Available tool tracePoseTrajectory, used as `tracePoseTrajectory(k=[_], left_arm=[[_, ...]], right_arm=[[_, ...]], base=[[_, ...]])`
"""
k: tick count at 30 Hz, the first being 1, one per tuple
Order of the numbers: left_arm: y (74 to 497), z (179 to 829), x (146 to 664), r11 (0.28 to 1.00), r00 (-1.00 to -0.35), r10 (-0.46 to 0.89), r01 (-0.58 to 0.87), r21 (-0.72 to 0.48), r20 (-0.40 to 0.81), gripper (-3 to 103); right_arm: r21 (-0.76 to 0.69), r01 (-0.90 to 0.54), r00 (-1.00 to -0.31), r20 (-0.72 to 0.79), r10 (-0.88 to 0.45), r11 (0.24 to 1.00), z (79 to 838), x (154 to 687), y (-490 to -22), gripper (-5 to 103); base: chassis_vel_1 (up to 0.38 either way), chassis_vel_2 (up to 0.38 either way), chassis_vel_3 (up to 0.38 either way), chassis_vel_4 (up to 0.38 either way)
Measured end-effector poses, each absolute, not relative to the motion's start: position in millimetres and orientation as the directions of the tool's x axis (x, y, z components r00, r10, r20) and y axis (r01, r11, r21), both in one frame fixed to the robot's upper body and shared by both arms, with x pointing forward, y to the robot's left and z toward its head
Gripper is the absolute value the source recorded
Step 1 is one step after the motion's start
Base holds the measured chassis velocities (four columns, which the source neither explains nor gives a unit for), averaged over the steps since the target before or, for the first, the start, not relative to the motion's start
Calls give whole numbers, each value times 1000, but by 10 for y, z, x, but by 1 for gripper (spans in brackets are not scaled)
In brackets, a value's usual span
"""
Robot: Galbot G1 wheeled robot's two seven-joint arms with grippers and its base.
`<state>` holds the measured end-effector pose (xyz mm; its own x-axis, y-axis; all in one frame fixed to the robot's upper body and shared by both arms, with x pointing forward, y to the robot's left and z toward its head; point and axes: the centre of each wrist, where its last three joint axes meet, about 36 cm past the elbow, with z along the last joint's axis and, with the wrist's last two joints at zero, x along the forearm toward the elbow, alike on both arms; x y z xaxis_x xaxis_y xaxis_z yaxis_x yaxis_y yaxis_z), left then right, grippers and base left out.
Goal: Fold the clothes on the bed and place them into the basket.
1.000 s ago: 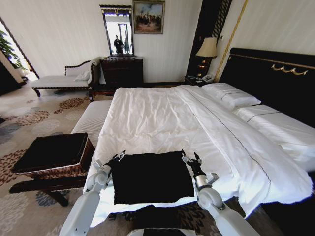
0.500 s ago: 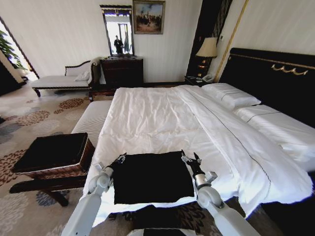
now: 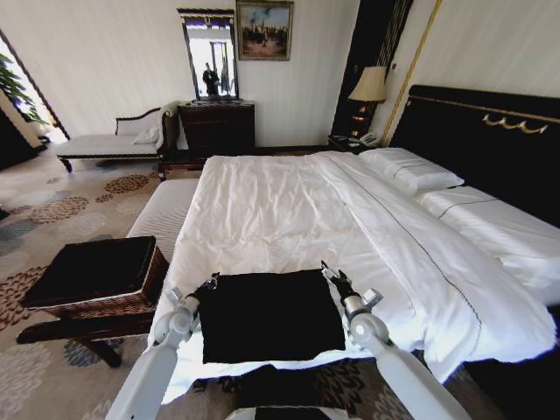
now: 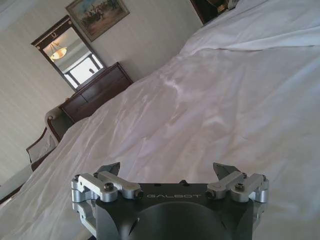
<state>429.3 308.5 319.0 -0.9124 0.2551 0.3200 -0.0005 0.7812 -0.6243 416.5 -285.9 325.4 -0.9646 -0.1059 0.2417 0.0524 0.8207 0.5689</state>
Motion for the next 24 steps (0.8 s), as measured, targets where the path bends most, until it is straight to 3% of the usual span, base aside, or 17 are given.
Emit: tracePoseTrajectory(k=[11, 24], left_arm=[[3109, 3226, 4276, 777, -918, 250, 1, -629, 307, 1], [3218, 3250, 4278, 778, -924, 230, -14, -629, 305, 1]], right_arm=[[561, 105, -938, 331, -106, 821, 3004, 4232, -2963, 100], [547, 64, -945, 302, -125, 835, 2889, 4454, -3053, 100]], base=[[0, 0, 0, 0], [0, 0, 0, 0]])
